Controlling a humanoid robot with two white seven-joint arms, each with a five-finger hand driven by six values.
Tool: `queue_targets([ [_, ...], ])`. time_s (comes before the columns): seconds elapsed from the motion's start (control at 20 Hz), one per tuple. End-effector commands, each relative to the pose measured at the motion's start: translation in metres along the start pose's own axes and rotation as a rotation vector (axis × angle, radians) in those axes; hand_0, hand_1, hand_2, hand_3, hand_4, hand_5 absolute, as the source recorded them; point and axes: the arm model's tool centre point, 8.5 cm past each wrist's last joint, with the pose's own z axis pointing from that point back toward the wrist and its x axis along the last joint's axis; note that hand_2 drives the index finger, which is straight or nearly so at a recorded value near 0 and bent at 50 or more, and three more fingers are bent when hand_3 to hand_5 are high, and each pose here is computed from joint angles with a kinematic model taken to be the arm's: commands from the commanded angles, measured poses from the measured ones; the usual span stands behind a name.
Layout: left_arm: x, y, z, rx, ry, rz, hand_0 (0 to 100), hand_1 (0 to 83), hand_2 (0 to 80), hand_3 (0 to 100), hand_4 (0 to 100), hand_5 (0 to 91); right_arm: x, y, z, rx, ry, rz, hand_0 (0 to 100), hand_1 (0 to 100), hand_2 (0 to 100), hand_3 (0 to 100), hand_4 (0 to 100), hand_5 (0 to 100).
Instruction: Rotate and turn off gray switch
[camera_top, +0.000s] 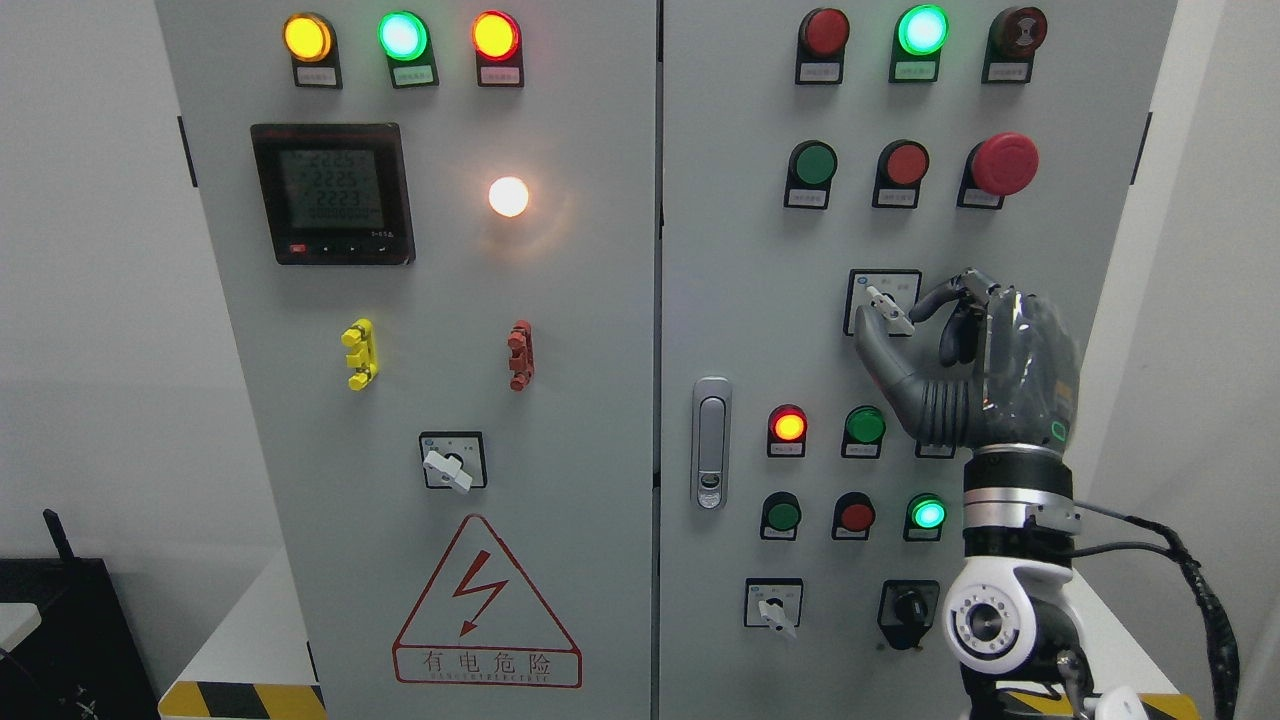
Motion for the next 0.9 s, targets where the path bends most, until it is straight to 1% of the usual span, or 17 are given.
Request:
queue_targets([
  [0.0,0.0142,0.0010,-0.0015,0.004,-0.032,0.028,12,38.9,0.0,0,0,0.0,0.0057,0.0040,0.0009,0.006,-0.005,-0.015,15,43,62,100,100,100],
  [0.85,0.0142,0.0000,-0.0015,0.002,-0.032,0.029,12,38.9,0.0,0,0,0.0,0.0105,0.0060,-0.0011,0.007,0.010,-0.017,16,44,64,100,100,100],
])
